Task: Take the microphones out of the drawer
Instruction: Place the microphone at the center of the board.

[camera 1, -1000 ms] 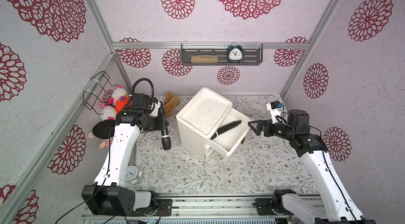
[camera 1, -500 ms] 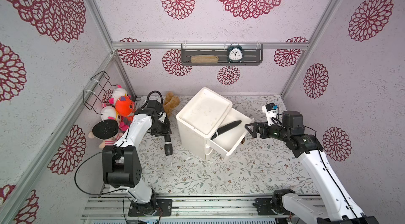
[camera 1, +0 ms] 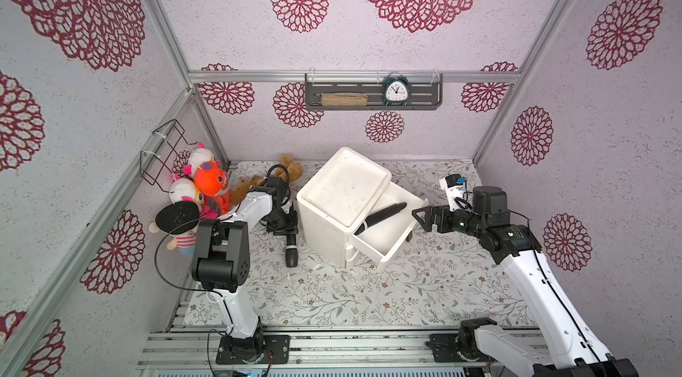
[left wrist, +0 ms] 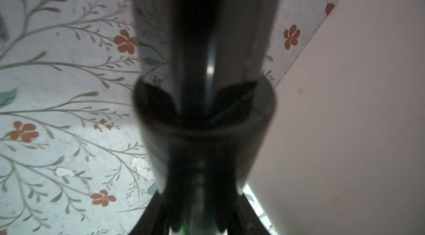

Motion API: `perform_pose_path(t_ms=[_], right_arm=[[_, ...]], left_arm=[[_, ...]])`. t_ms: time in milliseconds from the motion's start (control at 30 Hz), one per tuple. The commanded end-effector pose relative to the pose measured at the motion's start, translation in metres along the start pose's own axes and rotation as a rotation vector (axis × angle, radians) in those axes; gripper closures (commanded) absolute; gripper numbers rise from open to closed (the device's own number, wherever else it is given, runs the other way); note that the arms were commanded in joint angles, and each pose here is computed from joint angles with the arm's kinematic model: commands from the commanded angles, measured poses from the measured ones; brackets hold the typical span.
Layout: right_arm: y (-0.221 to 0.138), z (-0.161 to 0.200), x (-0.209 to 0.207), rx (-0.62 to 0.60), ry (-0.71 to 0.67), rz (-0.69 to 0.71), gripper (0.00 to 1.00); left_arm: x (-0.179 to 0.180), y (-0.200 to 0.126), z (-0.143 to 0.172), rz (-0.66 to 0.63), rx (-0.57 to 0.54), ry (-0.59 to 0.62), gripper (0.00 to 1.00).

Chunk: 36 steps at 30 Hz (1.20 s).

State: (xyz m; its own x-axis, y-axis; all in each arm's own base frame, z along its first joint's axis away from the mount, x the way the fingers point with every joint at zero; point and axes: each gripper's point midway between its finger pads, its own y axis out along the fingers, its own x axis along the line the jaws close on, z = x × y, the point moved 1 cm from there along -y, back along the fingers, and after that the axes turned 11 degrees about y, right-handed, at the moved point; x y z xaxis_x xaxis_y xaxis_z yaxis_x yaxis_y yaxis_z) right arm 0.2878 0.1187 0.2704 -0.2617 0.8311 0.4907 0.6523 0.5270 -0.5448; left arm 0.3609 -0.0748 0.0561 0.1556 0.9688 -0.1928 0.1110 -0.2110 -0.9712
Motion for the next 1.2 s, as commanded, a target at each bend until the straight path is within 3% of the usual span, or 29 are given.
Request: perform_pose_path(t_ms=[0, 500, 733, 1000, 1067, 1100, 1167], right_arm=[[-0.002, -0.001, -0.002, -0.015, -0.06, 0.028, 0.01], [0.007, 0.0, -0.004, -0.009, 0.007, 0.021, 0.01], [0.005, 0.001, -0.007, -0.019, 0.017, 0.039, 0.01], [0.002, 0.002, -0.005, -0.024, 0.008, 0.038, 0.01], [0.0, 0.001, -0.004, -0.026, 0.005, 0.039, 0.01], [0.0, 0.001, -0.005, -0.024, 0.006, 0.042, 0.01], [0.001, 0.001, -0.007, -0.026, 0.008, 0.055, 0.01]], left_arm=[[0.002, 0.008, -0.006, -0.013, -0.019, -0.013, 0.83], [0.002, 0.027, 0.001, 0.0, 0.018, -0.042, 0.59], [0.0, 0.023, 0.0, 0.004, 0.017, -0.041, 0.42], [0.003, -0.014, -0.01, -0.014, -0.048, -0.052, 0.25], [0.005, -0.028, -0.012, -0.023, -0.06, -0.054, 0.12], [0.005, -0.035, -0.014, -0.026, -0.068, -0.048, 0.0], [0.005, -0.049, -0.016, -0.037, -0.077, -0.037, 0.03]])
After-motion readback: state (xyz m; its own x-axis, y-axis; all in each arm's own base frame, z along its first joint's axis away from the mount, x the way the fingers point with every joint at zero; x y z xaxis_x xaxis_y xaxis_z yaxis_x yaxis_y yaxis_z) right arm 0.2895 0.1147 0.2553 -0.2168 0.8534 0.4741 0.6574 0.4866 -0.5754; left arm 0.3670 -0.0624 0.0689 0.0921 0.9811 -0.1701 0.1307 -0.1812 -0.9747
